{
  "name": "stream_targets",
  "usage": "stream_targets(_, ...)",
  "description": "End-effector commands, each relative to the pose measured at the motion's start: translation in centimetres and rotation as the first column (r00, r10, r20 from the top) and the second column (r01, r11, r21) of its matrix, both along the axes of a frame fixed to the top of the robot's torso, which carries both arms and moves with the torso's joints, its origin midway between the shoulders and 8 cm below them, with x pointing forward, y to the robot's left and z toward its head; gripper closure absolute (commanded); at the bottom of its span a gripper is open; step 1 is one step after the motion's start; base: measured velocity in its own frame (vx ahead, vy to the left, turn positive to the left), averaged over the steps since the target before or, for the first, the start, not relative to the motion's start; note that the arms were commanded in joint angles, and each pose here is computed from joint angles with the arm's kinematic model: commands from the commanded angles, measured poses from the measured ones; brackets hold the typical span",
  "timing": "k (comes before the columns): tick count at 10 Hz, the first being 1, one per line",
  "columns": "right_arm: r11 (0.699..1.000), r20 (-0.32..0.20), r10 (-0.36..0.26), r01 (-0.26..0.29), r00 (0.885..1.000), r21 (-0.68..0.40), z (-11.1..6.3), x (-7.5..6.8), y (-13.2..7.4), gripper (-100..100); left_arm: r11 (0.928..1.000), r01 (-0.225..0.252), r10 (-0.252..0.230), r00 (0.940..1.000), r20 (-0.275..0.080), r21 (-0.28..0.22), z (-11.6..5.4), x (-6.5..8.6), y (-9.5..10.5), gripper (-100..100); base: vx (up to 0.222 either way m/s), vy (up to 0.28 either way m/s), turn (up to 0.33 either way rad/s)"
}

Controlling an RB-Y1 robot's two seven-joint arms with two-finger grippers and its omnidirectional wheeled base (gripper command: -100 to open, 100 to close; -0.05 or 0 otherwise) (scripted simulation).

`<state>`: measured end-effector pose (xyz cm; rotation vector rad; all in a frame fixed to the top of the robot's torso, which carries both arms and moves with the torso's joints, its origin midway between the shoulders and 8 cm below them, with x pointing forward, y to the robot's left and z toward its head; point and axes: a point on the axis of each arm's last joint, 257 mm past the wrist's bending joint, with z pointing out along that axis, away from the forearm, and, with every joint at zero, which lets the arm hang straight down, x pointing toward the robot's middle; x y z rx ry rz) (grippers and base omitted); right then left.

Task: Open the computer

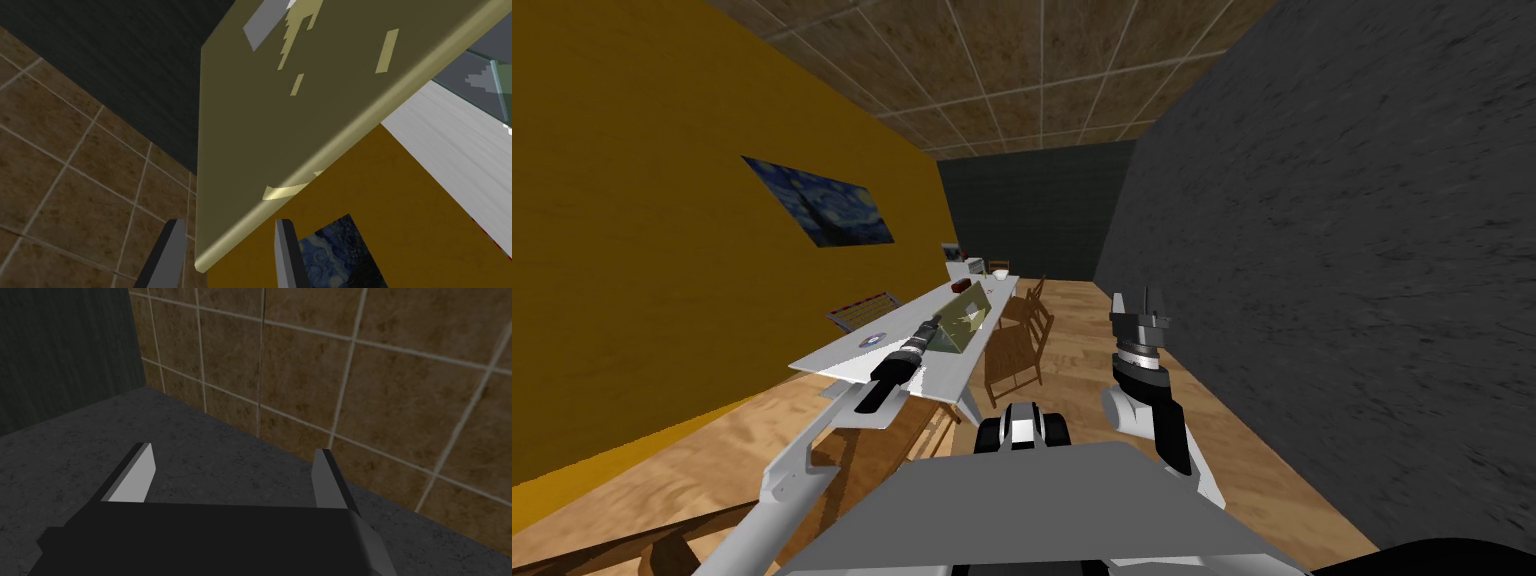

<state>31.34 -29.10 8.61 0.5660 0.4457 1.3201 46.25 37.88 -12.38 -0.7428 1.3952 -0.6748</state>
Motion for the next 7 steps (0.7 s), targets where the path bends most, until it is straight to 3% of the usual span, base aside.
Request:
stream_targets(1,1.0,0.0,0.0,0.0,1.0,0.0,0.0,0.0,0.0,0,0.9935,-0.01,0.007,0.9995,-0.029,-0.113,-0.65,-0.49,-0.28,100,-0.024,0.018,-0.074)
stream_targets(2,1.0,0.0,0.0,0.0,1.0,0.0,0.0,0.0,0.0,0,0.9883,-0.014,0.008,0.9993,-0.038,-0.152,-0.74,-0.65,-0.41,100,-0.019,0.019,-0.062)
stream_targets(7,1.0,0.0,0.0,0.0,1.0,0.0,0.0,0.0,0.0,0,0.9883,-0.014,0.008,0.9993,-0.038,-0.152,-0.74,-0.65,-0.41,100,-0.002,0.002,-0.007)
